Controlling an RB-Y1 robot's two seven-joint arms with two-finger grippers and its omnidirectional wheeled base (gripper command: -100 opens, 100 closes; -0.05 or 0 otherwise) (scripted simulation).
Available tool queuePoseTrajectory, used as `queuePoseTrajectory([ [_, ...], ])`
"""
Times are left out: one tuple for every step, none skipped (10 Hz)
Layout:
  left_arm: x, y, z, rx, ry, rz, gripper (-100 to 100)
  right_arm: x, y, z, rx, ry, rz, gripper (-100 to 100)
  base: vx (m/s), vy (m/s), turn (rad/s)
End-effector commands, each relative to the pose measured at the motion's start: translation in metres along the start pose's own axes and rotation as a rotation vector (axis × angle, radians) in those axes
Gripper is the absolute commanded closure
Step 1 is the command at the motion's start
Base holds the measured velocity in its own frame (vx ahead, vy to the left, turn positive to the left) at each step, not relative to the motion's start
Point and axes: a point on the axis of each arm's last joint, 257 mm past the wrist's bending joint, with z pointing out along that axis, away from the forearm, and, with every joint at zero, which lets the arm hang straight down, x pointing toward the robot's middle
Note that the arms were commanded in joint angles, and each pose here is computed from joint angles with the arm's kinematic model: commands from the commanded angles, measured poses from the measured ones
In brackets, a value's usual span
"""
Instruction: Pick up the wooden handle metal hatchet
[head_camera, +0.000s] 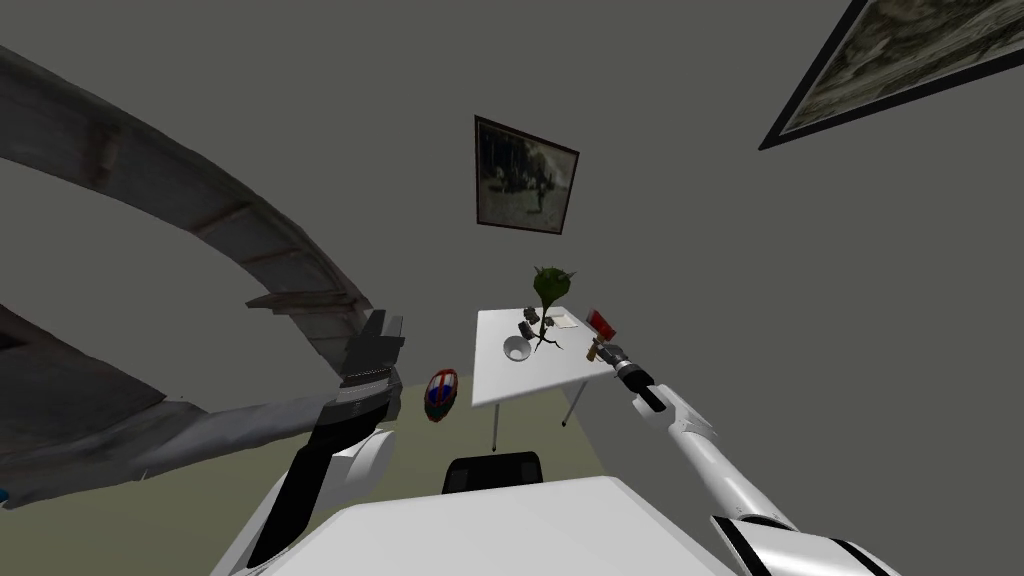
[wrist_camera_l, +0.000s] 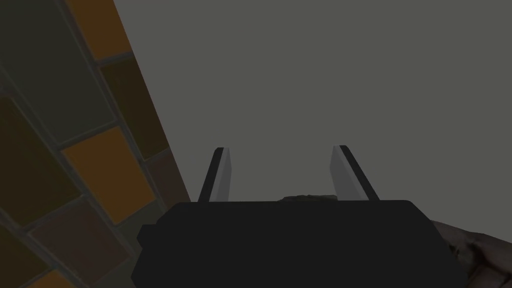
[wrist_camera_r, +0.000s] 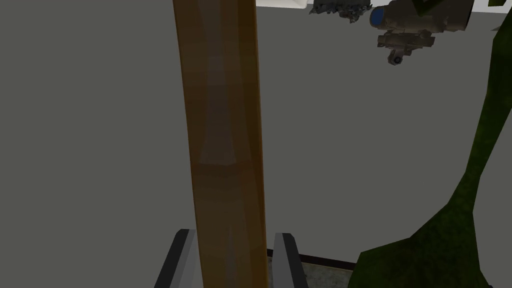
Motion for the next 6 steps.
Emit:
queuePoseTrajectory([
  [0.000,0.000,0.000,0.000,0.000,0.000,0,0.008,0.000,-0.008,0.024,0.015,0.003,100,-0.011,-0.083,0.103],
  [0.000,0.000,0.000,0.000,0.000,0.000,0,-0.008,0.011,-0.002,-0.001,-0.017,-0.006,100,-0.014,-0.037,-0.004],
  [0.000,0.000,0.000,0.000,0.000,0.000,0,0.017,0.004,-0.018,0.054,0.025,0.012,100,-0.033,-0.067,0.128],
  [0.000,0.000,0.000,0.000,0.000,0.000,0,0.015,0.005,-0.020,0.057,0.024,0.006,100,-0.024,-0.086,0.105],
  [0.000,0.000,0.000,0.000,0.000,0.000,0,0.000,0.014,-0.015,0.035,-0.005,-0.001,100,-0.009,-0.044,-0.012],
  [0.000,0.000,0.000,0.000,0.000,0.000,0,-0.008,0.020,-0.013,0.023,-0.022,-0.005,100,-0.001,-0.006,-0.035],
])
